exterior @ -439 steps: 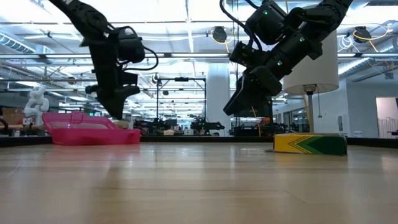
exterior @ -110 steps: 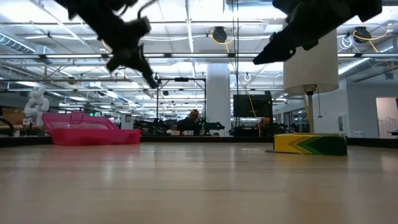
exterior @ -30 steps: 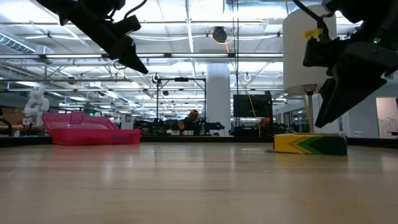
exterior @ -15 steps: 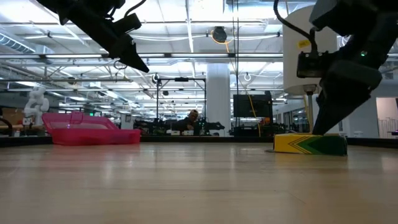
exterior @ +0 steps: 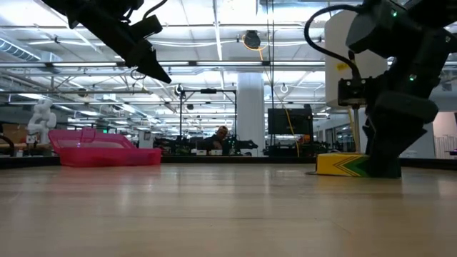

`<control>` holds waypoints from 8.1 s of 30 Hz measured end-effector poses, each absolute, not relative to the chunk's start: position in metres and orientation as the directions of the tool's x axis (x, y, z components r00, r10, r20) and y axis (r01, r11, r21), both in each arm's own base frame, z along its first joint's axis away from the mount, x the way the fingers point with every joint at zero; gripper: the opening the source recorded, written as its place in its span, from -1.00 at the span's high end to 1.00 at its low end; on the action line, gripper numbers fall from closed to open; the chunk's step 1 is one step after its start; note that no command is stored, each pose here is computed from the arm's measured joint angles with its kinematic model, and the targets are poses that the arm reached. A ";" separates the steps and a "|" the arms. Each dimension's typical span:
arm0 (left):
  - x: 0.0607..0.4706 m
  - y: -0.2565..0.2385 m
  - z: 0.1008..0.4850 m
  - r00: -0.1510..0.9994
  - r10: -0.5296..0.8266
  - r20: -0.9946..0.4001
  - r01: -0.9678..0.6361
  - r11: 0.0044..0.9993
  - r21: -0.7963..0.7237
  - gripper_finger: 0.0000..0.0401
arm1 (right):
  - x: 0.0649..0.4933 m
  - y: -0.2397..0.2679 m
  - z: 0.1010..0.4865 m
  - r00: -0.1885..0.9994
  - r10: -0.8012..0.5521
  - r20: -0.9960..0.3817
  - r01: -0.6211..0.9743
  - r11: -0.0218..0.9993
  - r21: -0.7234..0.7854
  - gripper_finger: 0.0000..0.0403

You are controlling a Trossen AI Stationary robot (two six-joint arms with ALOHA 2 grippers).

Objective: Pack school essentials
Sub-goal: Put the crayon box into the pink supply box

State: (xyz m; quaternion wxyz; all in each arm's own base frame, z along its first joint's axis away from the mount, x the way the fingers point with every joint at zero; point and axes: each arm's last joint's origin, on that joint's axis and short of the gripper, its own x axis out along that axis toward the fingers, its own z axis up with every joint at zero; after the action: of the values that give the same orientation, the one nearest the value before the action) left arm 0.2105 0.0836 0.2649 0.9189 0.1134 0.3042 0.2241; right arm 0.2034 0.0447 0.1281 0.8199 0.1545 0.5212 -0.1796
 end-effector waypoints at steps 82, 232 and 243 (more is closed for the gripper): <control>0.384 -0.057 0.181 0.933 0.244 -0.264 0.108 0.510 0.853 -0.48 | 0.235 -0.022 0.176 0.782 0.215 -0.585 0.163 0.836 0.524 -0.61; 0.356 -0.048 0.243 0.841 0.383 -0.383 0.117 0.562 0.819 0.36 | 0.273 0.031 0.191 0.946 -0.288 -0.146 0.146 0.785 -0.601 0.16; 0.356 -0.051 0.244 0.852 0.375 -0.365 0.103 0.563 0.820 0.36 | 0.273 0.031 0.191 0.948 -0.284 -0.147 0.132 0.768 -0.627 0.47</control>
State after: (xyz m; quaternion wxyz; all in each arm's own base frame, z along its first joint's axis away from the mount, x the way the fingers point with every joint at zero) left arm 0.3563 -0.0515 0.2444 0.8450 0.4606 0.2597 0.0803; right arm 0.2734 0.0314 0.1905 0.9328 -0.3220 0.1173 -0.1115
